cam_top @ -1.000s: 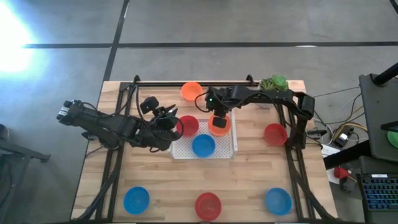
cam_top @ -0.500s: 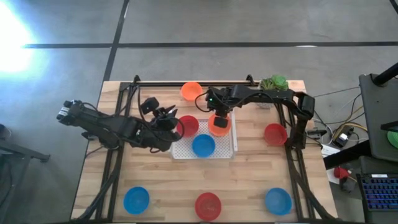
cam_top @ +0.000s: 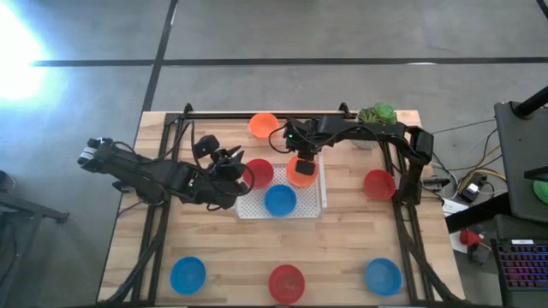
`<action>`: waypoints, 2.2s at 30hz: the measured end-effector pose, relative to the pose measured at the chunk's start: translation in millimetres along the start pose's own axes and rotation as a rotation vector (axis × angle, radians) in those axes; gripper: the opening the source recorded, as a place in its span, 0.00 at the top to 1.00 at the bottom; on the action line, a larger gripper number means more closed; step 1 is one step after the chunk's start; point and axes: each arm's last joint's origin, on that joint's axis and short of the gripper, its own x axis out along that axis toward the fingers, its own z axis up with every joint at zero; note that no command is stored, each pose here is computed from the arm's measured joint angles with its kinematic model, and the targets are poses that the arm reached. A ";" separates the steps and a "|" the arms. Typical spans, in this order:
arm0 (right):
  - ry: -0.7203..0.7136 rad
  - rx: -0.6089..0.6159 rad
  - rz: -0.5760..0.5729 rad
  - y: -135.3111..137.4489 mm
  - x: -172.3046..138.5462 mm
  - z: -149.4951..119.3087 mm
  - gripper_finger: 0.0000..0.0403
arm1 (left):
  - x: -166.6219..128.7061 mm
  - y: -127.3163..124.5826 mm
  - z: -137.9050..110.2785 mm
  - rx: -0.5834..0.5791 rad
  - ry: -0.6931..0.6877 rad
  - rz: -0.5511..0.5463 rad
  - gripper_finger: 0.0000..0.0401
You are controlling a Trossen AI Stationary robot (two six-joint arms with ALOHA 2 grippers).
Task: Pick & Place Mini bowls
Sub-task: Stack the bottom orange bowl on top of the orange bowl on the shelf
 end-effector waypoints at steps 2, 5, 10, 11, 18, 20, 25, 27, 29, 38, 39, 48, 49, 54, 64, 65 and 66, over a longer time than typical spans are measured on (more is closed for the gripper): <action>0.013 0.000 0.001 -0.3 -0.8 -0.9 0.84 | 0.1 0.0 0.0 0.000 0.000 0.000 0.81; 0.027 0.000 0.002 -0.3 -0.3 -2.5 0.84 | 0.2 0.1 0.0 0.000 0.000 0.001 0.81; 0.055 -0.003 0.001 0.4 3.8 -6.7 0.84 | 0.1 0.2 0.1 -0.001 0.000 0.001 0.81; 0.060 -0.004 0.000 0.7 5.0 -7.7 0.84 | 0.1 0.1 0.1 -0.001 0.000 0.001 0.81; 0.077 -0.010 -0.024 1.2 12.7 -12.4 0.84 | 0.1 0.1 0.2 -0.001 -0.001 0.001 0.81; 0.075 -0.010 -0.024 1.2 12.7 -12.2 0.84 | 0.2 0.0 0.2 -0.001 0.000 0.001 0.81; 0.047 -0.007 -0.027 -0.1 5.0 -6.5 0.84 | 0.2 0.1 0.2 -0.001 0.000 0.001 0.81; 0.031 -0.004 -0.030 -0.8 1.7 -3.8 0.84 | 0.1 0.2 0.2 -0.001 -0.001 0.001 0.81; 0.022 -0.002 -0.041 -1.8 1.2 -2.7 0.84 | 0.2 0.1 0.3 -0.001 -0.001 0.001 0.81; 0.039 0.016 -0.102 -4.7 12.7 -8.3 0.84 | 0.1 0.2 0.3 -0.001 -0.001 0.001 0.81; 0.041 0.015 -0.101 -4.0 15.1 -9.5 0.84 | 0.2 0.1 0.3 -0.001 -0.001 0.001 0.81; 0.032 0.011 -0.102 -2.5 22.4 -11.9 0.84 | 0.1 0.2 0.3 -0.001 -0.001 0.001 0.81; 0.026 0.013 -0.102 -2.9 20.8 -10.5 0.84 | 0.1 0.2 0.3 -0.001 -0.001 0.001 0.81; -0.013 0.019 -0.105 -4.8 9.6 -2.1 0.84 | 0.1 0.3 0.4 -0.002 -0.001 0.001 0.81; -0.097 0.026 -0.113 -8.9 -20.3 5.6 0.84 | -0.3 1.0 0.0 -0.032 0.000 0.000 0.81; -0.106 0.026 -0.114 -8.8 -24.6 4.7 0.84 | -0.6 1.6 -0.4 -0.031 0.001 0.001 0.81; -0.117 0.028 -0.115 -9.4 -29.7 3.7 0.84 | -0.8 2.3 -0.6 -0.037 0.002 0.000 0.81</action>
